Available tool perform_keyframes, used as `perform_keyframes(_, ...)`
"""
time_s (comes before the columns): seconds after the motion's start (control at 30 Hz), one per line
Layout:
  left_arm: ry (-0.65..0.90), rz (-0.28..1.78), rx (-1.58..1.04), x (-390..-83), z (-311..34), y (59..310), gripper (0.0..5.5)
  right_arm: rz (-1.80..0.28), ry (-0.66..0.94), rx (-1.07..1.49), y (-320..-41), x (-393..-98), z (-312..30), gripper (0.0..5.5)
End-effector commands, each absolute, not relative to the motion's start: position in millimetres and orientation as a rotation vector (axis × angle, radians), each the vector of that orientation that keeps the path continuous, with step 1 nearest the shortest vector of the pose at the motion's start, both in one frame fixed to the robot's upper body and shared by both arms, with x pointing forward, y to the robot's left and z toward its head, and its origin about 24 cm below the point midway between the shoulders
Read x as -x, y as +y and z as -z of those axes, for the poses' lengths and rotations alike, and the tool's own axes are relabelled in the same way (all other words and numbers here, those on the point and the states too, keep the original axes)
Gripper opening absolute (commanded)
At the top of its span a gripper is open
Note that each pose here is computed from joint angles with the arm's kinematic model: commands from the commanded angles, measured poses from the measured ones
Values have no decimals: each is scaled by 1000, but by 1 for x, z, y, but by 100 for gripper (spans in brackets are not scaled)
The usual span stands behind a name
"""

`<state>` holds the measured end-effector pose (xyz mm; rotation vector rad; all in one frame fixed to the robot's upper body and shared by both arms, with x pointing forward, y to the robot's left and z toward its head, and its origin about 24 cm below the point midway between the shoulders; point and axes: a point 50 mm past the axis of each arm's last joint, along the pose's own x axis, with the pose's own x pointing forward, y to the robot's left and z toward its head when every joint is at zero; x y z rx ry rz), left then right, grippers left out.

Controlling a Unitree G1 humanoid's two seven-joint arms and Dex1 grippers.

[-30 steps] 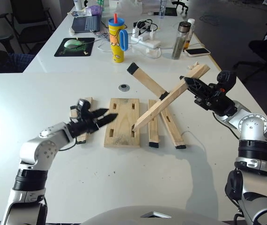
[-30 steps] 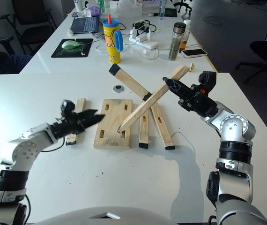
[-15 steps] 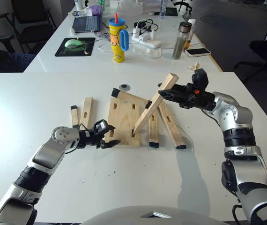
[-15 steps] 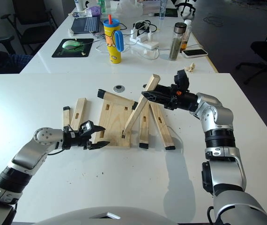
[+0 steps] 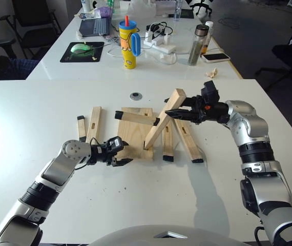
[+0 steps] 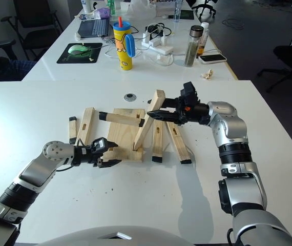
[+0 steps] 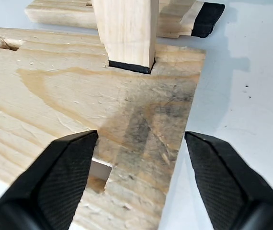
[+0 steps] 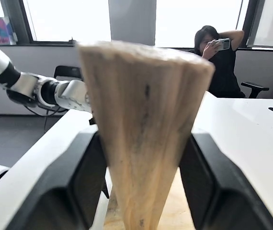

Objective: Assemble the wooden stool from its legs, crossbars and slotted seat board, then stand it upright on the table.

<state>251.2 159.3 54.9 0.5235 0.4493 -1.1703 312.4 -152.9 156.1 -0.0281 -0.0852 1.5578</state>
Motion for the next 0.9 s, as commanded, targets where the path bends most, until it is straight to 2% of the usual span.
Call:
perform_keyframes(0.03, 618, 1187, -529, -235, -22, 162, 337, -1535, 11, 173, -151, -310, -145, 205)
perform_keyframes(0.2, 622, 1138, -500, -238, -13, 156, 337, -1537, 91, 263, -144, -306, -122, 205)
perform_keyframes(0.33, 617, 1088, -488, -240, -5, 148, 337, -1457, 71, 253, -145, -309, -112, 205)
perform_keyframes(0.37, 623, 1078, -484, -239, -3, 146, 337, -1416, 49, 255, -146, -313, -115, 243)
perform_keyframes(0.5, 659, 1012, -480, -236, 7, 138, 337, -1352, -67, 294, -148, -325, -136, 298)
perform_keyframes(0.6, 681, 948, -471, -235, 12, 137, 337, -1293, -81, 367, -154, -331, -145, 335)
perform_keyframes(0.73, 720, 857, -460, -236, 19, 142, 337, -1228, -37, 449, -176, -330, -149, 335)
perform_keyframes(0.8, 736, 815, -458, -235, 22, 144, 337, -1148, 78, 506, -197, -328, -135, 335)
perform_keyframes(0.83, 742, 803, -456, -235, 23, 144, 337, -1074, 155, 482, -211, -327, -125, 335)
perform_keyframes(0.9, 748, 789, -462, -235, 24, 145, 337, -994, 200, 371, -227, -312, -108, 335)
